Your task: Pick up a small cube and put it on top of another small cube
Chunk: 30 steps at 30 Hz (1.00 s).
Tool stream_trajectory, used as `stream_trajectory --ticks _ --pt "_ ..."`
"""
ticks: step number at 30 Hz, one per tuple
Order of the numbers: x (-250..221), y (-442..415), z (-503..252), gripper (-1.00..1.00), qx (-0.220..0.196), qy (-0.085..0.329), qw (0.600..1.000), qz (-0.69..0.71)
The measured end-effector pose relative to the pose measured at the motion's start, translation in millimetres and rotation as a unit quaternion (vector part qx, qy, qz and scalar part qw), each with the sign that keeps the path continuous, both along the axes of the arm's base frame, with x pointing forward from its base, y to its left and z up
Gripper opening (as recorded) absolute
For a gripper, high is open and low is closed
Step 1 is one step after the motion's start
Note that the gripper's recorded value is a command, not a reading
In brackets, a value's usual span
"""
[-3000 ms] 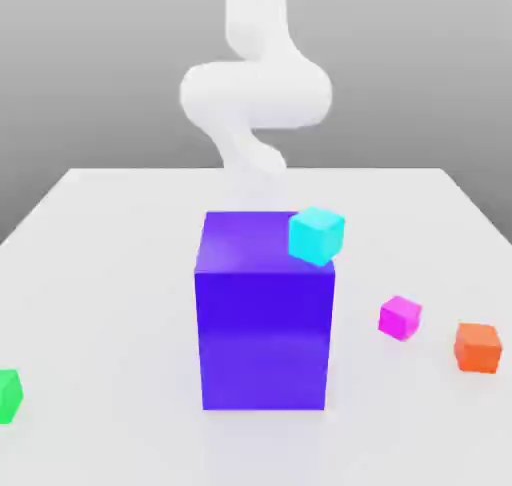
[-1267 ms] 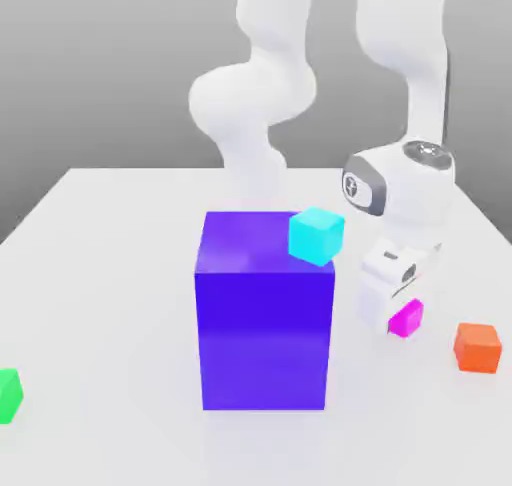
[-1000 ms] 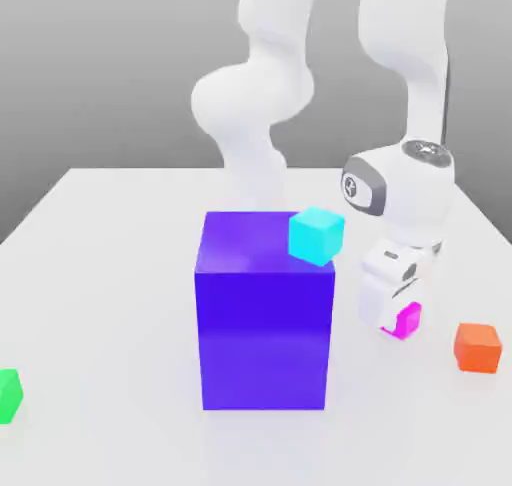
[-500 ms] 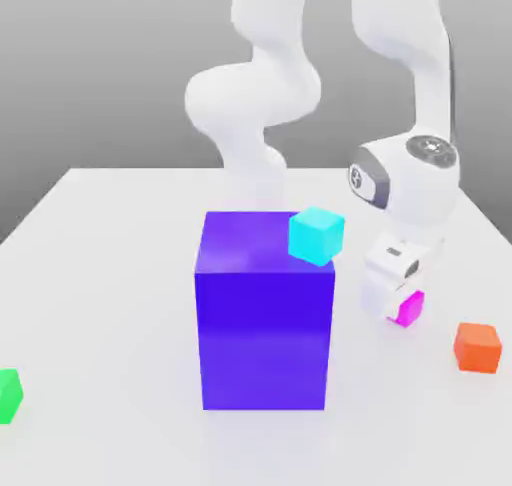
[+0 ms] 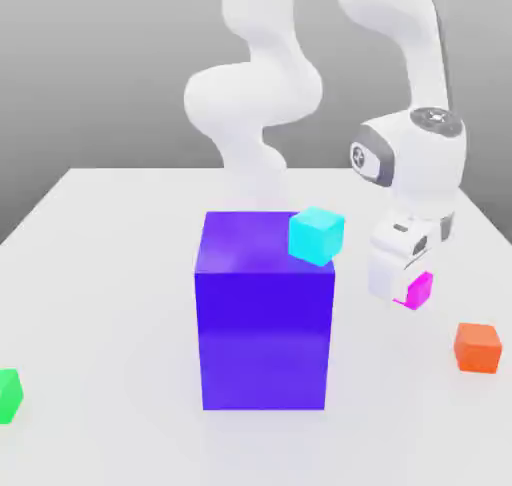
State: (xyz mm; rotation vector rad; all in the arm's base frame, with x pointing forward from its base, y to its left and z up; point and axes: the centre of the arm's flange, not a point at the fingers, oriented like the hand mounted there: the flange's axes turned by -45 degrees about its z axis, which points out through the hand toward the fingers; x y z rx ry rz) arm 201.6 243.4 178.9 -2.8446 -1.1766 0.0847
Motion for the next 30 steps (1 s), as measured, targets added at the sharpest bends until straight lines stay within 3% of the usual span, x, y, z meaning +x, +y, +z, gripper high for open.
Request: stream_trajectory --ticks 8,17,23,30 --pt "19.9 -1.3 24.7 -1.0 -0.003 -0.056 0.998 -0.012" --pt "150.0 -43.2 76.5 -1.0 0.039 -0.11 0.973 -0.198" --pt "246.7 -192.0 94.5 -1.0 0.038 -0.102 0.898 -0.427" --pt "267.2 -358.8 89.5 -1.0 0.018 -0.071 0.789 -0.61"
